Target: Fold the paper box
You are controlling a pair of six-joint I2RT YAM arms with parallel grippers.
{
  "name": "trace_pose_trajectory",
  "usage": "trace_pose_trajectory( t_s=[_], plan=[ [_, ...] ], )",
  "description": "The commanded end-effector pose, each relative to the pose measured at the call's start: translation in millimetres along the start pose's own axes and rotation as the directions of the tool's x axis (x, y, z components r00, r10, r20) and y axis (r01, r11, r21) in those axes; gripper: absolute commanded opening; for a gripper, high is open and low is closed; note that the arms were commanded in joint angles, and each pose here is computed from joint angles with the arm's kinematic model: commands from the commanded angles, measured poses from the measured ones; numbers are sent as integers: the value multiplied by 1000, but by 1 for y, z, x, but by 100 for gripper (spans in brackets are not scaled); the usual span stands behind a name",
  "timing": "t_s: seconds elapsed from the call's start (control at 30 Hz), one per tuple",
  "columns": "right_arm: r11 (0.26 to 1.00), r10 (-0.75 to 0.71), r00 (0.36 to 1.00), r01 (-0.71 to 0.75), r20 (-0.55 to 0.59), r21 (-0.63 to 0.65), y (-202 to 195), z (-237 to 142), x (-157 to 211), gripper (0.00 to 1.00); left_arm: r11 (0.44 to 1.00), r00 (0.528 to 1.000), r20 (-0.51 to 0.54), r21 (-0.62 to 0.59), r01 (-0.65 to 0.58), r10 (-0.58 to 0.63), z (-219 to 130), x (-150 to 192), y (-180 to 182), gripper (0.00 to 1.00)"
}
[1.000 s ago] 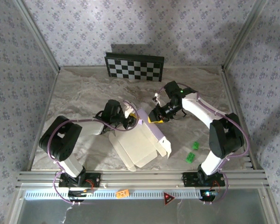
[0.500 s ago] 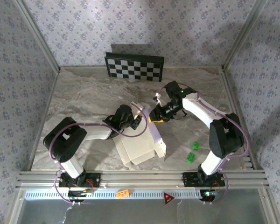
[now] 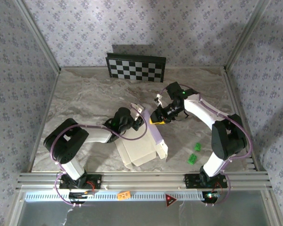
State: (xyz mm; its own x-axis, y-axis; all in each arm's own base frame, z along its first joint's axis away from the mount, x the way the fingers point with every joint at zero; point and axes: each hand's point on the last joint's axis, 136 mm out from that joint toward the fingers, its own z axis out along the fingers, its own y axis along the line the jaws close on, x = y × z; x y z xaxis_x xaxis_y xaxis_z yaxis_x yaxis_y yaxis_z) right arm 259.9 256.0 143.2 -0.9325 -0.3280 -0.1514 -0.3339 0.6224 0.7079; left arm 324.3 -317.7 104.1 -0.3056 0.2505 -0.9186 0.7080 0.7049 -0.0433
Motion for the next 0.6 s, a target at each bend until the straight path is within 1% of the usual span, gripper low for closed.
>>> trace_pose_trajectory(
  t_s=[0.0, 0.13, 0.27, 0.3, 0.37, 0.47, 0.57],
  plan=[
    [999, 35, 999, -34, -26, 30, -11, 4, 8, 36, 998, 988, 148, 44, 36, -42, -6, -36, -3, 33],
    [999, 36, 999, -35, -19, 28, -11, 3, 7, 36, 998, 979, 198, 25, 54, -58, -13, -44, 2, 29],
    [999, 38, 999, -37, -9, 30, -11, 2, 4, 36, 997, 979, 195, -15, 69, -65, -14, -43, 9, 13],
    [998, 38, 999, -37, -2, 43, -11, 0, 3, 36, 997, 979, 195, -31, 73, -66, -14, -42, 12, 10],
    [997, 25, 999, -28, 35, 67, -9, -7, -1, 42, 995, 981, 183, -68, 76, -63, -15, -38, 18, 6],
    [992, 7, 994, -21, 108, 123, -5, -27, -8, 52, 984, 986, 159, -160, 82, -57, -20, -32, 31, 3],
    [975, 12, 978, -58, 207, 214, -10, -53, -11, 57, 948, 990, 134, -308, 78, -38, -34, -26, 51, 2]
  ],
)
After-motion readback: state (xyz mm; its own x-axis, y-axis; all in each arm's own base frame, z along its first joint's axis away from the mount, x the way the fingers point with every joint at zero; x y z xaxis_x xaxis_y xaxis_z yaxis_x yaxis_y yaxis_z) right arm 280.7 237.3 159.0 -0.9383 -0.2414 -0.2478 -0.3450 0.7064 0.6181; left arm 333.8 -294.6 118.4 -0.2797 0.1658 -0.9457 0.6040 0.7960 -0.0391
